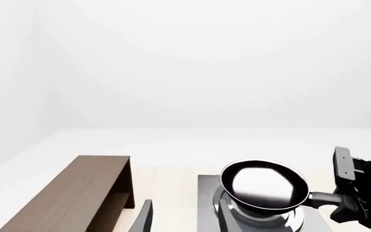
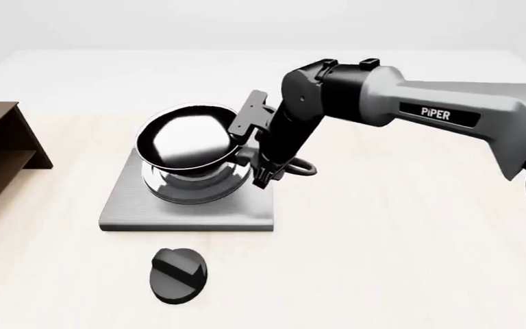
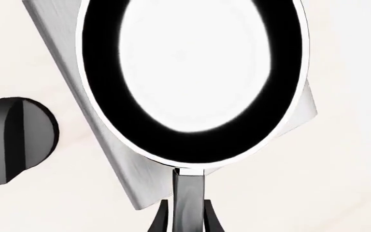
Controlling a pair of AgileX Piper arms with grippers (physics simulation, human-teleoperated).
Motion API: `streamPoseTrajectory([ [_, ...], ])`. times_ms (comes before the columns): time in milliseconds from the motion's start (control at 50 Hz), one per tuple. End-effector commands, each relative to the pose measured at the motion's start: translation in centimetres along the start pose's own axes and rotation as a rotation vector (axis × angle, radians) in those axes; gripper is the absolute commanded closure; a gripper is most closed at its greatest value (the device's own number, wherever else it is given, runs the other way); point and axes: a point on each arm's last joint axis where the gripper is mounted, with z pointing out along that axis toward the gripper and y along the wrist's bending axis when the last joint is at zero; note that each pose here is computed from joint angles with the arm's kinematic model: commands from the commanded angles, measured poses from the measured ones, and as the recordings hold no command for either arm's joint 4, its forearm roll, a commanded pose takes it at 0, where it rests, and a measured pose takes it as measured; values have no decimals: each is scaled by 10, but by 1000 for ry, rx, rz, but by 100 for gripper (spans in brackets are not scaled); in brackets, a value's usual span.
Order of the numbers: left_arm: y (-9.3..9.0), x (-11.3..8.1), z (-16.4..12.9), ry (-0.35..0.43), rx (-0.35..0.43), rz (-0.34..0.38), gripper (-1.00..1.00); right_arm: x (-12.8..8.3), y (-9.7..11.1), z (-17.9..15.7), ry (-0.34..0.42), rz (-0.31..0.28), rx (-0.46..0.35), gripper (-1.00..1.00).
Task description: Turn on the stove and put the frying pan on it.
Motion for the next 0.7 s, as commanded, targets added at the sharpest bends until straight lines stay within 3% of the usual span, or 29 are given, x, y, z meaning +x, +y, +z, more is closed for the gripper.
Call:
streamPoseTrajectory([
  [20, 0, 0, 0, 0, -2, -1, -100, 0, -2, 4, -24, 33, 14, 100],
  [280, 0, 0, 0, 0, -2, -1, -100, 12, -1, 21, 4, 46, 4, 100],
  [700, 0, 0, 0, 0, -5, -5, -100, 11, 2, 30, 15, 78, -6, 100],
])
